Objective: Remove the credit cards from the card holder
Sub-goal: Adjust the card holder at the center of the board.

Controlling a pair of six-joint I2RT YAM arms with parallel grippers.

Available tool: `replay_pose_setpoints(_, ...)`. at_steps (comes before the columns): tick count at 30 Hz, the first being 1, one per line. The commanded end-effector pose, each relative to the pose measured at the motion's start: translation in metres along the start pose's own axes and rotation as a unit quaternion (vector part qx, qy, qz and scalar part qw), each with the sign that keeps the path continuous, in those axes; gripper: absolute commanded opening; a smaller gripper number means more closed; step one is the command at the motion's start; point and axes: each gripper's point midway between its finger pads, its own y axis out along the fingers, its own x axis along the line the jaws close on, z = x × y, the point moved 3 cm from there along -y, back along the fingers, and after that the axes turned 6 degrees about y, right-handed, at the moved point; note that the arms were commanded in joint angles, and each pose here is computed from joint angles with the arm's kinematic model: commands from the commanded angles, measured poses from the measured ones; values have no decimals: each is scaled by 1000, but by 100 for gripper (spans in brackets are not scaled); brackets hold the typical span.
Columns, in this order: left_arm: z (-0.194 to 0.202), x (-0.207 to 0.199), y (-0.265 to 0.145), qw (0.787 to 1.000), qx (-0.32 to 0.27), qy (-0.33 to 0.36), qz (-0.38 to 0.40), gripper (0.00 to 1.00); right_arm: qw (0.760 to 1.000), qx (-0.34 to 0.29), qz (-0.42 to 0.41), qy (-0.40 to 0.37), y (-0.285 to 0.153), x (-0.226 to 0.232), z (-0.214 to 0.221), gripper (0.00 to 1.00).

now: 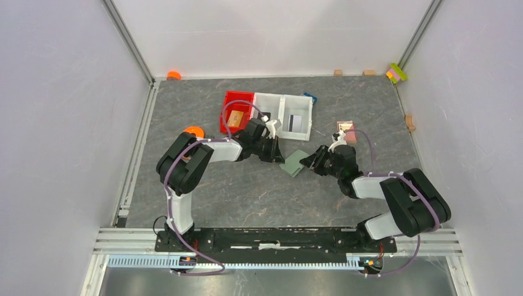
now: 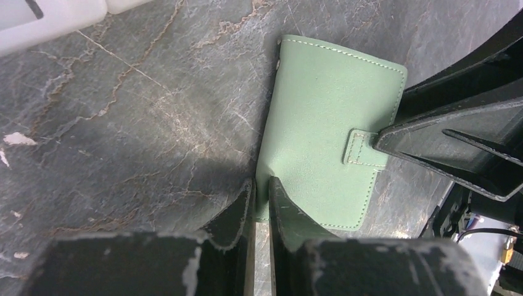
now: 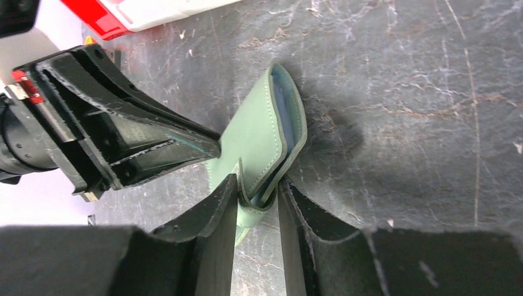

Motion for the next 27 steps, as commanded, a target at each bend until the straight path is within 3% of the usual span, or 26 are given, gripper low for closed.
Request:
replay_pose_setpoints(1,16,-10,8,999,39,13,27,10,995,-3,-94,-43,1,51,-14,34)
replay_pose_setpoints(7,13,-20,4,998,30,29,41,14,995,-1,-58,-75,1,49,-17,23)
replay_pose_setpoints(9,11,-21,-1,999,17,34,35,24,995,-9,-33,-92,-2,45,-23,19)
replay_pose_setpoints(11,7,-23,-8,999,-5,45,31,34,993,-17,-1,-120,-6,42,-30,19)
replay_pose_setpoints(14,1,-29,-21,997,-39,59,33,41,983,-29,63,-172,-16,34,-46,20)
replay_pose_setpoints(20,-5,-35,-30,995,-65,68,38,47,948,-42,168,-266,-44,28,-77,22)
replay_pose_setpoints(27,-1,-33,-24,996,-54,57,40,49,919,22,230,-320,-49,26,-81,25)
